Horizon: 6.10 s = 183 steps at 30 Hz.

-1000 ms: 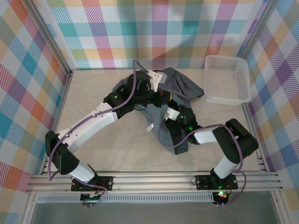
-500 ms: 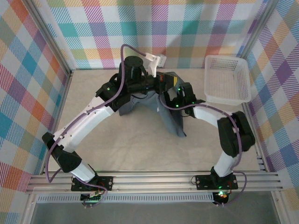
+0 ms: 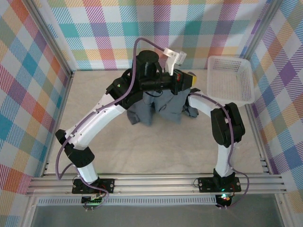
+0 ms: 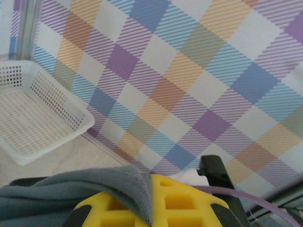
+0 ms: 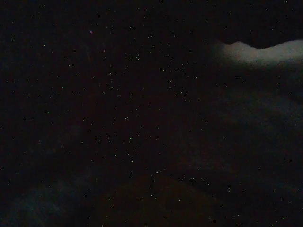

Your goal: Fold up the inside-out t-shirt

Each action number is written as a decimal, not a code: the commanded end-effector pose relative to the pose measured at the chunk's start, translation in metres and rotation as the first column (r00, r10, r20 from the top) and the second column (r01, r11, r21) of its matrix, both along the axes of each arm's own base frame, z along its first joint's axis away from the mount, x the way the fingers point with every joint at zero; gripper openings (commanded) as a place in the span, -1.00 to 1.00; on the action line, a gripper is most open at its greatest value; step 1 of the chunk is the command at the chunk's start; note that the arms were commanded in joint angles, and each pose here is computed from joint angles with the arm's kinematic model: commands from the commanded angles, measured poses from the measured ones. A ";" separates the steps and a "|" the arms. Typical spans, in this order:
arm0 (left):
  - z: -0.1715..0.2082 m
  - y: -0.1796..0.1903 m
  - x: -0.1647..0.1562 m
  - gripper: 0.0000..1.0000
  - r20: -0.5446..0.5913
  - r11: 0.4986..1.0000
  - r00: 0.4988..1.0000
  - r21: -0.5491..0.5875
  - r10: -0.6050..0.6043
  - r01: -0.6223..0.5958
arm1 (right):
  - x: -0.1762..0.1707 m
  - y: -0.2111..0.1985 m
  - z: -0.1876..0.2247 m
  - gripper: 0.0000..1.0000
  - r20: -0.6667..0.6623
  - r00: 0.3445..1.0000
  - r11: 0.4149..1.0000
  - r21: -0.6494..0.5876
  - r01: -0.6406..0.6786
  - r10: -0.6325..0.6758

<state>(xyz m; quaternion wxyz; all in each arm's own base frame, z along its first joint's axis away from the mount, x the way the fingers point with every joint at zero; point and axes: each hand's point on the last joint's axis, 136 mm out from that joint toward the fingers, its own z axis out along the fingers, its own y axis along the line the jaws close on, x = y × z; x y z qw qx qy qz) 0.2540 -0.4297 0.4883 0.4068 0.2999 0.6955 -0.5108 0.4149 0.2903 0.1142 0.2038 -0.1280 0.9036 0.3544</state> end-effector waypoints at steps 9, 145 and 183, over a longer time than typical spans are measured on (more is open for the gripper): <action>0.075 -0.003 -0.058 -1.00 0.161 0.980 0.977 -0.123 -0.139 0.159 | 0.000 -0.015 -0.080 -1.00 -0.231 0.957 0.960 -0.256 0.115 -0.176; -0.228 0.149 0.062 0.32 -0.002 0.897 0.944 0.310 0.331 -0.314 | -0.142 -0.026 0.230 -1.00 0.287 0.936 0.787 0.520 -0.332 0.205; -0.112 0.132 0.057 -1.00 -0.496 0.979 0.857 -0.061 0.139 -0.194 | -0.103 -0.019 0.192 -0.15 0.721 0.690 0.984 0.068 -0.166 0.066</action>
